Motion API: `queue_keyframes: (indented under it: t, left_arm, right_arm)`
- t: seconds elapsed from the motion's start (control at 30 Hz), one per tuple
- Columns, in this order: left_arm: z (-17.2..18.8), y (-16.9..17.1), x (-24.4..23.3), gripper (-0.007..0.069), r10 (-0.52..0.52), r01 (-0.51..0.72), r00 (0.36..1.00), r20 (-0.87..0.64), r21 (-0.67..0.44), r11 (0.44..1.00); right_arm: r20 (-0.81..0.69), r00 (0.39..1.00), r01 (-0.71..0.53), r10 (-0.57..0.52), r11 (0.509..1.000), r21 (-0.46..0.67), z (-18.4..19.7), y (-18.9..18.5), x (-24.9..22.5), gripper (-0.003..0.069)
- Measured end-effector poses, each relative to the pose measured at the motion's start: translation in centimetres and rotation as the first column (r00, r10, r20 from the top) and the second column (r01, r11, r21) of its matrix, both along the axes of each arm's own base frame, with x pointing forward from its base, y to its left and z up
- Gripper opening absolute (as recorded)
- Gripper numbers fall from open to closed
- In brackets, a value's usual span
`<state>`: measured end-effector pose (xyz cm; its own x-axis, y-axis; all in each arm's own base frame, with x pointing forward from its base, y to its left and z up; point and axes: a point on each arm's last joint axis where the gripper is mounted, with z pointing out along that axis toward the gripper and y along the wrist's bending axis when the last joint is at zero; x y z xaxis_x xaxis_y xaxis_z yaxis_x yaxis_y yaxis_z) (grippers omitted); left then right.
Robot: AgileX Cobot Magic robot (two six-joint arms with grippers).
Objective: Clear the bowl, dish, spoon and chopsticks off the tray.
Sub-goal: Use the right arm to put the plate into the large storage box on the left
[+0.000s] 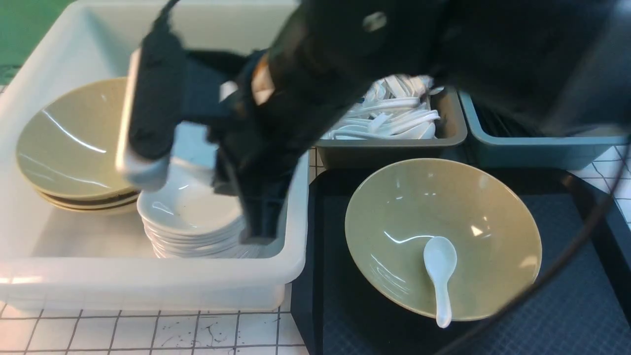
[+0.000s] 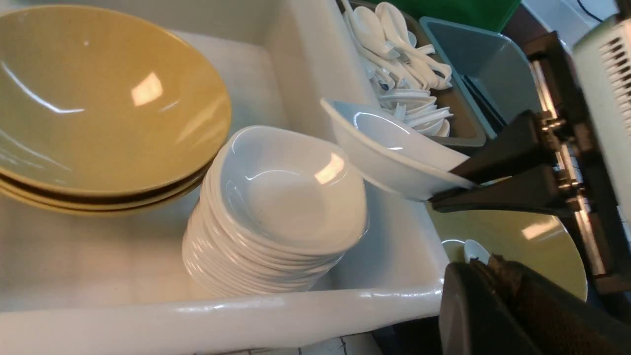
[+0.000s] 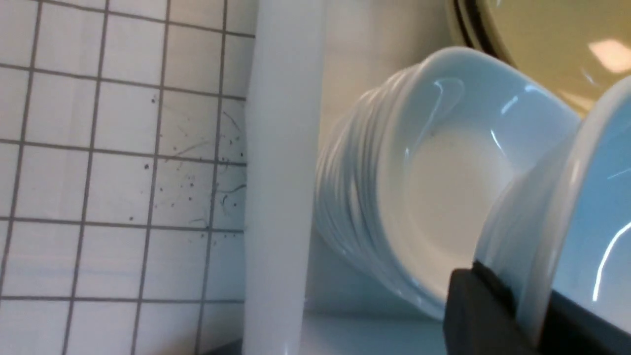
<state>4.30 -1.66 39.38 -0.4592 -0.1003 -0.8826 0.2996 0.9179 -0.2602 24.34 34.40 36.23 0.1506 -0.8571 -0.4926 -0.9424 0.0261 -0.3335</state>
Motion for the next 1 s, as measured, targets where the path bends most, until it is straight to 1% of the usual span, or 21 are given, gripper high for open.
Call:
queue_keyframes:
  t: [0.1,0.17,0.2,0.23,0.33,0.4,0.6,0.7,0.77,0.9,1.0]
  left_arm:
    - [-0.1,0.2,-0.3,-0.0001,0.004,-0.004,1.0,-0.002,-0.001,1.0]
    - [-0.1,0.2,-0.4,-0.0001,0.005,-0.005,1.0,-0.002,-0.001,1.0]
    - [-0.1,0.2,-0.4,-0.0001,0.005,-0.005,1.0,-0.004,0.0,1.0]
    - [-0.1,0.3,-0.4,-0.0001,0.004,-0.004,1.0,-0.008,0.006,1.0]
    - [-0.2,0.3,-0.4,-0.0001,0.002,-0.002,1.0,-0.017,0.014,1.0]
    - [-0.3,0.2,-0.5,-0.0001,-0.001,0.002,1.0,-0.022,0.011,1.0]
    - [-0.3,0.1,-0.6,-0.0001,-0.022,0.022,1.0,-0.021,0.02,1.0]
    - [-0.3,0.0,-0.6,-0.0001,-0.032,0.033,0.999,-0.024,0.016,0.999]
    - [-0.3,0.0,-0.7,-0.0001,-0.038,0.039,0.999,-0.026,0.008,0.999]
    - [-0.2,-0.2,-0.7,-0.0001,-0.054,0.054,0.998,-0.014,0.001,0.999]
    - [-0.1,-0.3,-0.7,-0.0001,-0.067,0.067,0.998,0.001,-0.001,0.998]
  right_arm:
    - [0.071,0.992,-0.1,0.103,0.994,-0.047,-1.3,2.0,0.0,0.0053]
    - [0.117,0.977,-0.166,0.177,0.981,-0.099,-2.7,2.9,0.5,0.0054]
    - [0.121,0.976,-0.171,0.183,0.98,-0.103,-2.8,3.0,0.5,0.0054]
    - [0.137,0.967,-0.197,0.217,0.97,-0.143,-3.8,3.2,1.0,0.0054]
    - [0.149,0.963,-0.196,0.226,0.962,-0.192,-5.4,3.5,2.0,0.0055]
    - [0.154,0.962,-0.192,0.225,0.96,-0.203,-5.8,3.6,2.3,0.0055]
    - [0.194,0.955,-0.187,0.223,0.964,-0.187,-5.5,3.7,2.6,0.0065]
    - [0.196,0.955,-0.186,0.223,0.964,-0.189,-5.4,3.7,2.6,0.0097]
    - [0.186,0.957,-0.186,0.223,0.963,-0.197,-5.5,3.6,2.6,0.0132]
    - [0.151,0.969,-0.161,0.194,0.965,-0.205,-5.6,3.4,2.5,0.0234]
    - [0.119,0.982,-0.121,0.146,0.972,-0.2,-5.2,3.0,2.2,0.0324]
